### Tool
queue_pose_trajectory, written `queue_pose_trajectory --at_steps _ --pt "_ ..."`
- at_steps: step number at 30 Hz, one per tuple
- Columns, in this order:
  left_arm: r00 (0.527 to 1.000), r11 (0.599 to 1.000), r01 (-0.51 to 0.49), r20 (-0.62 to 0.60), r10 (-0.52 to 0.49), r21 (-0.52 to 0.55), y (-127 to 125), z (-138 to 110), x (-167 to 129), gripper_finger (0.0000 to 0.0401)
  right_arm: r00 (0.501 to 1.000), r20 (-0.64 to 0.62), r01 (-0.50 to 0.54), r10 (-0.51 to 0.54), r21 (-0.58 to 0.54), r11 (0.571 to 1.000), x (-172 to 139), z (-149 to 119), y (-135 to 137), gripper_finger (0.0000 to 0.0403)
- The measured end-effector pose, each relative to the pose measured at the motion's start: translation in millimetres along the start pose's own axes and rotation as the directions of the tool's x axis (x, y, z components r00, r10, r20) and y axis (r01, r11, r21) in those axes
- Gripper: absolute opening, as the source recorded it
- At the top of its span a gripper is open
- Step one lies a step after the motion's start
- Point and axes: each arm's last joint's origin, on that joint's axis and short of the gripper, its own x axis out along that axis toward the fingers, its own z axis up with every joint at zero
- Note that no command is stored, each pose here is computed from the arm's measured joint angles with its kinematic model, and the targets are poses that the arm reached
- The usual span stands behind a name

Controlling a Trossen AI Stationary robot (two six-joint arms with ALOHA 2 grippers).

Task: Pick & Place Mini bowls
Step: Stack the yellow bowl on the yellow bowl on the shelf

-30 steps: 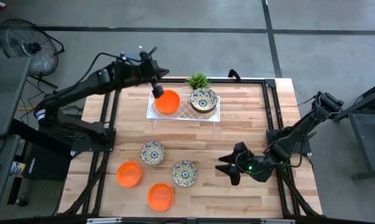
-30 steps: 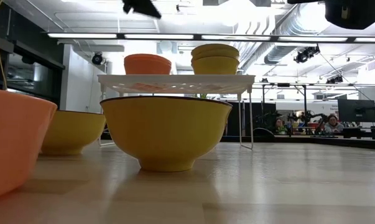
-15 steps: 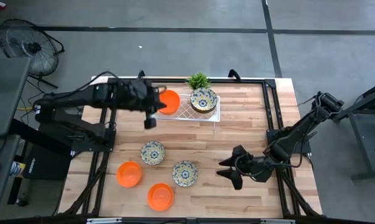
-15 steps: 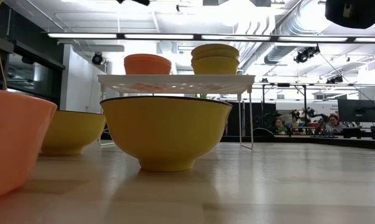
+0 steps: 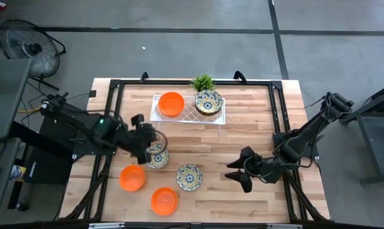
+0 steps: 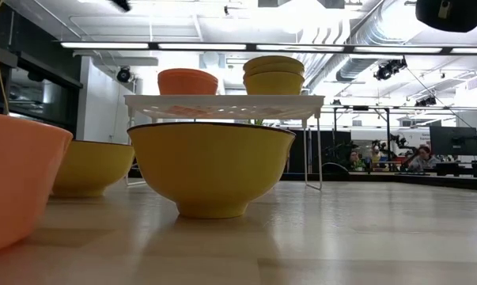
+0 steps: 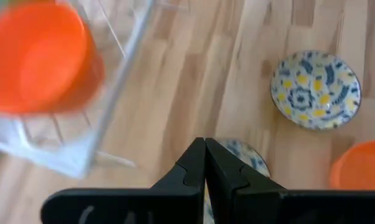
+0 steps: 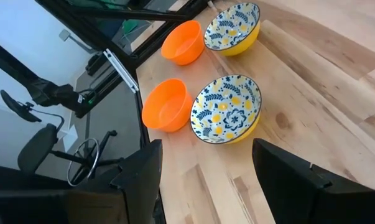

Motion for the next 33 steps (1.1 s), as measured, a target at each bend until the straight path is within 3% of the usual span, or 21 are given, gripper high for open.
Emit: queue_pose_trajectory --at_steps 6,14,17,26,33 --pt "0.993 0.992 -0.04 -0.115 0.026 -0.123 -14.8 -38.9 25.7 0.0 1.0 0.004 -0.006 0.006 -0.014 1.0 -5.1 3.4 -0.3 0.0236" --pt "0.963 0.969 -0.066 -0.269 0.0 -0.238 -11.8 -66.7 45.9 0.0006 0.999 -0.035 0.005 -0.005 -0.01 1.0 -5.2 1.1 -2.7 0.0236" --pt "0.951 0.964 -0.047 -0.308 -0.038 -0.263 -9.8 -69.1 51.3 0.0031 0.999 -0.043 0.002 -0.002 -0.006 1.0 -5.2 0.9 -2.7 0.0236" --pt "0.927 0.959 -0.049 -0.37 -0.06 -0.28 0.3 -74.6 68.7 0.0162 0.998 -0.053 0.022 -0.021 0.012 1.0 -5.3 -0.2 -4.8 0.0236" --pt "0.918 0.954 -0.098 -0.396 -0.024 -0.284 13.5 -71.5 73.8 0.0187 0.997 -0.07 0.032 -0.028 0.052 0.998 -5.4 -1.2 -5.9 0.0236"
